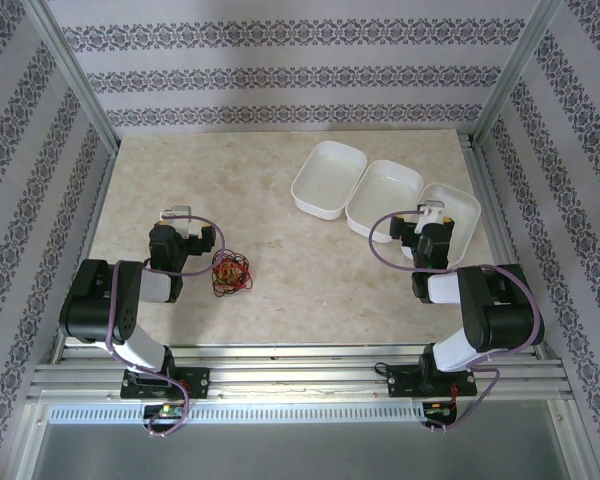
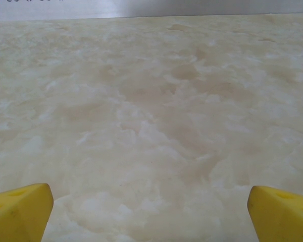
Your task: Untangle the cables
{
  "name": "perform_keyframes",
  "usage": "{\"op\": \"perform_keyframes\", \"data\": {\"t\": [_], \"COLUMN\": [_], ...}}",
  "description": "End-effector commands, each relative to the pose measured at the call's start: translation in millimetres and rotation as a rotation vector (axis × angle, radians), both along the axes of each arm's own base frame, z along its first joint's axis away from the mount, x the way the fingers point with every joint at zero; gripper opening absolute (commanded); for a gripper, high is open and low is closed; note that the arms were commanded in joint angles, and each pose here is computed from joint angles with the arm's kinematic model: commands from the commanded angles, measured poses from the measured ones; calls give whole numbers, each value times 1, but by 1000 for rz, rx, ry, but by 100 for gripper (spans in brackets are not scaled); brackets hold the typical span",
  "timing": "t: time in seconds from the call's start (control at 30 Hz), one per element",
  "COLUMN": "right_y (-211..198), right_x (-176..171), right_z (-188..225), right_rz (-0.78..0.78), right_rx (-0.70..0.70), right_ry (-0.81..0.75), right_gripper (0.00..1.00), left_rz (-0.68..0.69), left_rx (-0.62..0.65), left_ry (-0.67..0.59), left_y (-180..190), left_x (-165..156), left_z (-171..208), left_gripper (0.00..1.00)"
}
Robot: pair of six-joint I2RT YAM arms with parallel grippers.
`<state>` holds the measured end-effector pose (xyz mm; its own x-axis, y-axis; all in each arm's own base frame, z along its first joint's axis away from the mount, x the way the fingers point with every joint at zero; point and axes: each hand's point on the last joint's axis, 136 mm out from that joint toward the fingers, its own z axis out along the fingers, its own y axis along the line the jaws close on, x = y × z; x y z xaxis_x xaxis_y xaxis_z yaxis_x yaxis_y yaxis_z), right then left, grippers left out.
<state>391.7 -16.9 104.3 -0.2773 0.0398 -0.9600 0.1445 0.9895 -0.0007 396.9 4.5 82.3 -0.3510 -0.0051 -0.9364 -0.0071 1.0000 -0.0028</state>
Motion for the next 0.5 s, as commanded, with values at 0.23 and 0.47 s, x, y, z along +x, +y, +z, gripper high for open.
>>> {"op": "perform_keyframes", "data": {"t": [0.23,0.47], "right_y": [2,-2], "right_x": [-4,-10], "right_z": [7,20], "right_rz": [5,-20], "right_rx": [2,-2], "right_ry": [-36,-53], "right_gripper": [98,98], "left_rz": [55,79], "left_rx": [-3,-2], "left_ry": [-88,-143], "left_y": [10,14], "left_x": [-6,-21], "left_z": [14,36], "left_gripper": [99,99]}}
